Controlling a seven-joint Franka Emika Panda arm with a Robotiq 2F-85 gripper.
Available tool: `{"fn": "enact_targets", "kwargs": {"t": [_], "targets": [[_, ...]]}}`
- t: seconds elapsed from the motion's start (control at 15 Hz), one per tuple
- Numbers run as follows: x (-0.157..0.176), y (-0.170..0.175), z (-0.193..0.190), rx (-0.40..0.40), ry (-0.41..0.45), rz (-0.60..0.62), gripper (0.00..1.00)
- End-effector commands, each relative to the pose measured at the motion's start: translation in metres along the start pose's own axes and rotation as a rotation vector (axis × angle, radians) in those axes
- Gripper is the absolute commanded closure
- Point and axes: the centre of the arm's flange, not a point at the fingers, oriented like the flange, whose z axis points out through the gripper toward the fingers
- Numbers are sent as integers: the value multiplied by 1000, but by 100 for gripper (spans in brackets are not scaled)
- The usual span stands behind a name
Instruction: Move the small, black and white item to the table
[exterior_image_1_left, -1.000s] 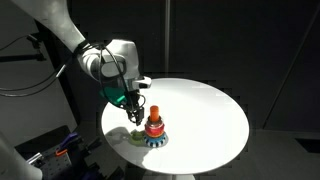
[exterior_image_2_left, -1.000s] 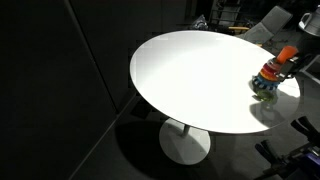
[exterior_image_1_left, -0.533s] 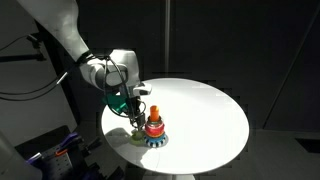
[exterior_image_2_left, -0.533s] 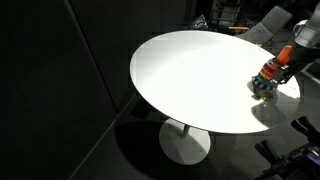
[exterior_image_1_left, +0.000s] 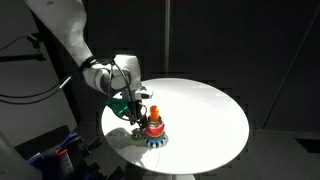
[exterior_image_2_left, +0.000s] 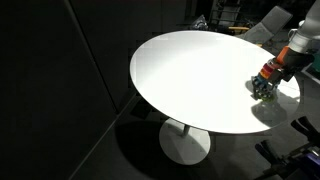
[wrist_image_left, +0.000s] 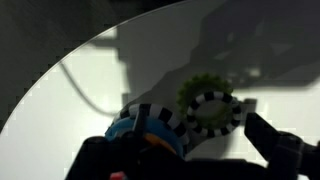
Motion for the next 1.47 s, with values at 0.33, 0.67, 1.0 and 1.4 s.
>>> {"fn": "enact_targets", "kwargs": {"t": [0.33,0.67,1.0,1.4], "targets": [[7,6,-9,-30,-77,-12,0],[9,16,-31,-54,-134,-16,0],[9,27,-69,-40,-174,-57,0],[-3,38,-137,-15,-244,-145,0]]}}
